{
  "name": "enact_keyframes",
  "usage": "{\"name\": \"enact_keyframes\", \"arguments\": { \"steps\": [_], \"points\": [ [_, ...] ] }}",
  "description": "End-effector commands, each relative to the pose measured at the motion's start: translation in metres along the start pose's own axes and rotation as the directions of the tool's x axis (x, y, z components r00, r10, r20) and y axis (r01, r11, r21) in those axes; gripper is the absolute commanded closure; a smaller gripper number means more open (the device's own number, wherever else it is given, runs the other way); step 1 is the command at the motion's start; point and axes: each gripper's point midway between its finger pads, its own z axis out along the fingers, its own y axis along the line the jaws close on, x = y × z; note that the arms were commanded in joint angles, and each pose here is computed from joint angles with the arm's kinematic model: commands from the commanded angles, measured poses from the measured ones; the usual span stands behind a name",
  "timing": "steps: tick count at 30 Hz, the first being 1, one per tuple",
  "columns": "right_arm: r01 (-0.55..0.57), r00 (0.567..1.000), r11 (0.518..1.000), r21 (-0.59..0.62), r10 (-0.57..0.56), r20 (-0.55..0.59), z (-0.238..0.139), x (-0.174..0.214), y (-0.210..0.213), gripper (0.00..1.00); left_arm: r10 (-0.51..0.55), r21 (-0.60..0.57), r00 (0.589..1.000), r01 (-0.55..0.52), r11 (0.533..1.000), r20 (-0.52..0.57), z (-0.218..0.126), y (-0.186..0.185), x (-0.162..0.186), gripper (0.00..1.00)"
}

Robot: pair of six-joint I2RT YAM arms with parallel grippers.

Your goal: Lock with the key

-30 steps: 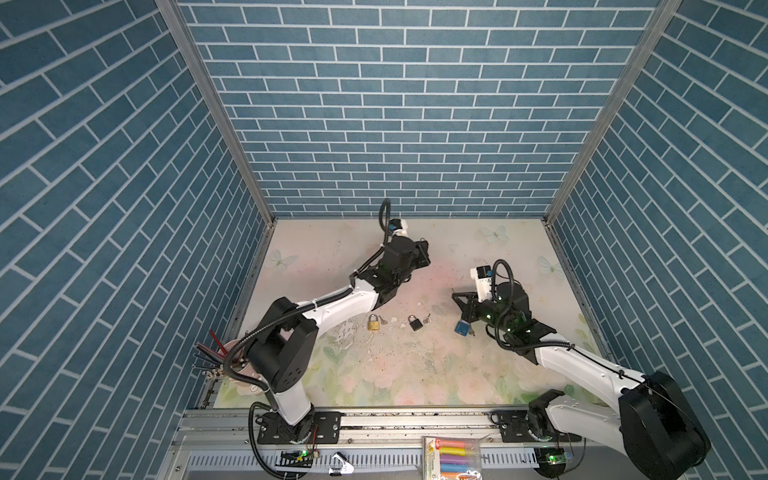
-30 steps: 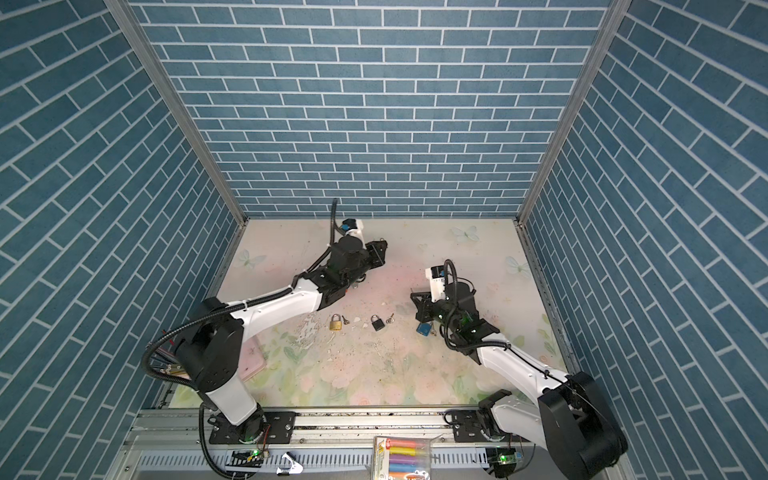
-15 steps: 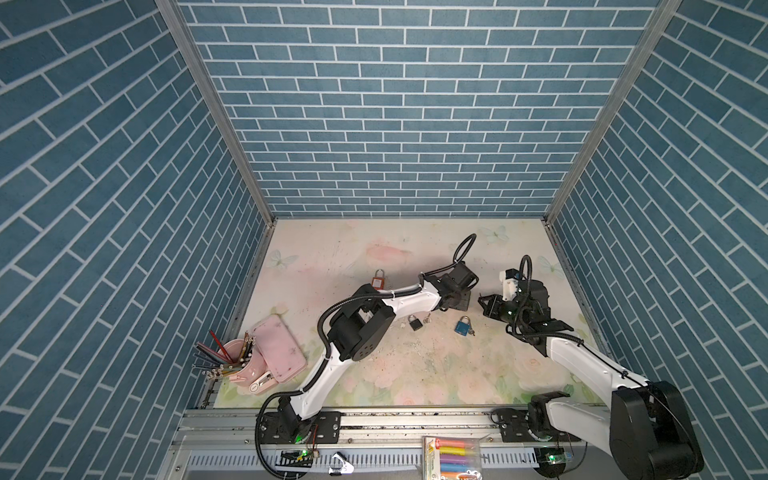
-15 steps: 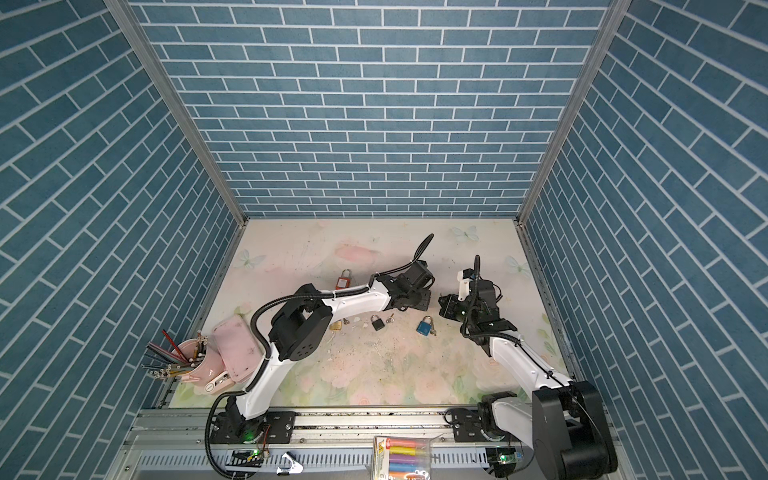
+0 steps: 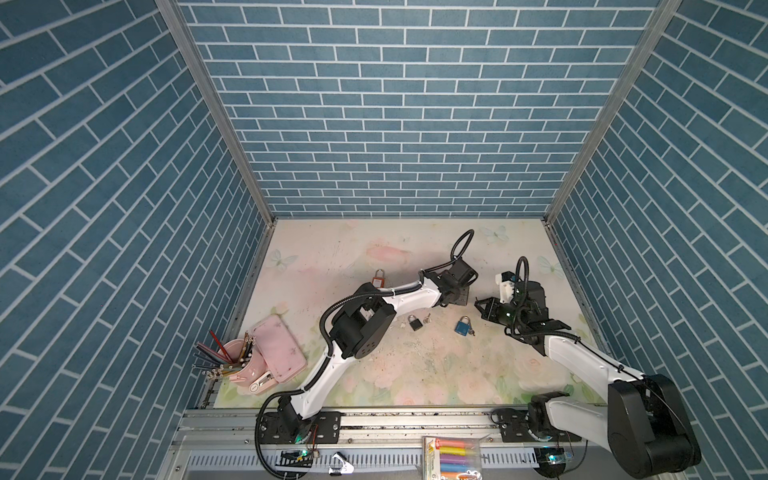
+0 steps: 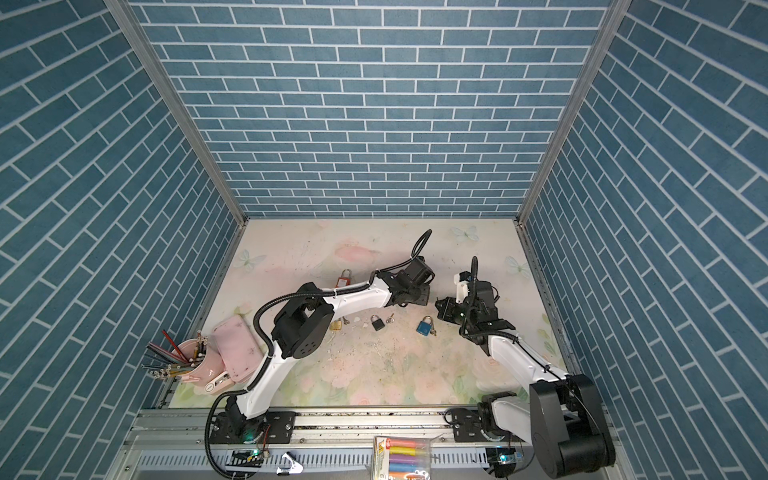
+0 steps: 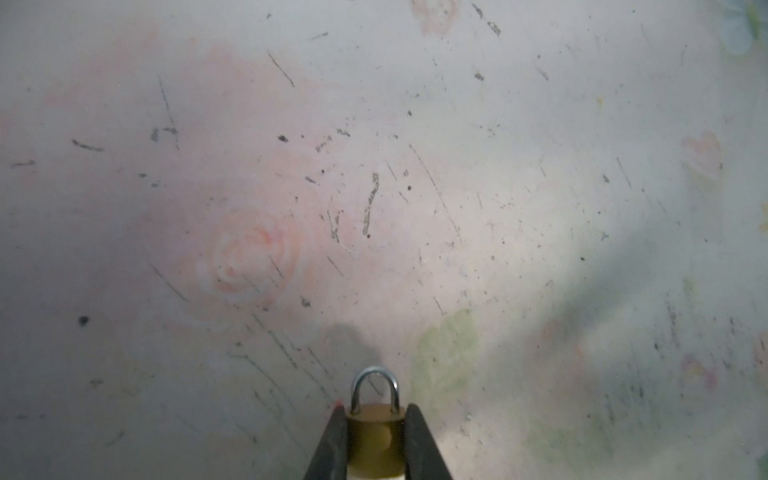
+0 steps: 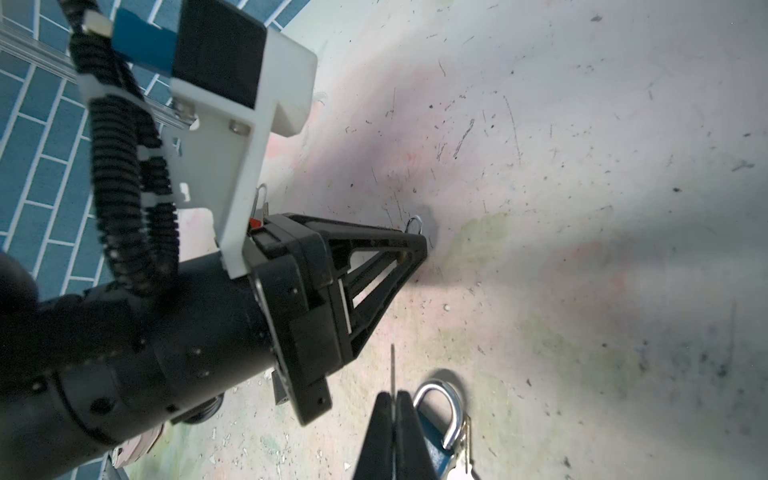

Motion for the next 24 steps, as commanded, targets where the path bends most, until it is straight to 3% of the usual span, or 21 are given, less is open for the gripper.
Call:
{"name": "enact_keyframes", "arguments": {
  "steps": [1,11,13,18,24],
  "points": [
    [-0.016,1.0,1.0,-0.011,0.016,-0.011,0.001,0.003,0.0,1.0,-0.032,-0.007,0.999,0.033,0.999,0.012,0.016,0.009,-0.003,1.0],
    [-0.017,1.0,1.0,-0.011,0.017,-0.017,0.002,0.003,0.0,1.0,-0.027,-0.003,1.0,0.027,1.0,0.011,0.028,0.009,-0.01,0.95],
    [-0.017,1.0,1.0,-0.008,0.017,-0.019,0.003,0.003,0.0,1.0,-0.027,-0.005,1.0,0.027,1.0,0.012,0.028,0.011,-0.01,0.9],
    [-0.023,0.999,1.0,-0.005,0.023,-0.029,0.005,0.005,-0.002,1.0,-0.022,0.021,0.999,0.021,1.0,0.035,0.022,0.01,-0.018,0.64],
    [-0.034,0.999,0.999,0.0,0.034,-0.038,0.009,0.006,-0.005,1.0,-0.058,0.115,0.993,0.046,0.992,0.1,0.0,0.014,-0.045,0.53]
  ]
}}
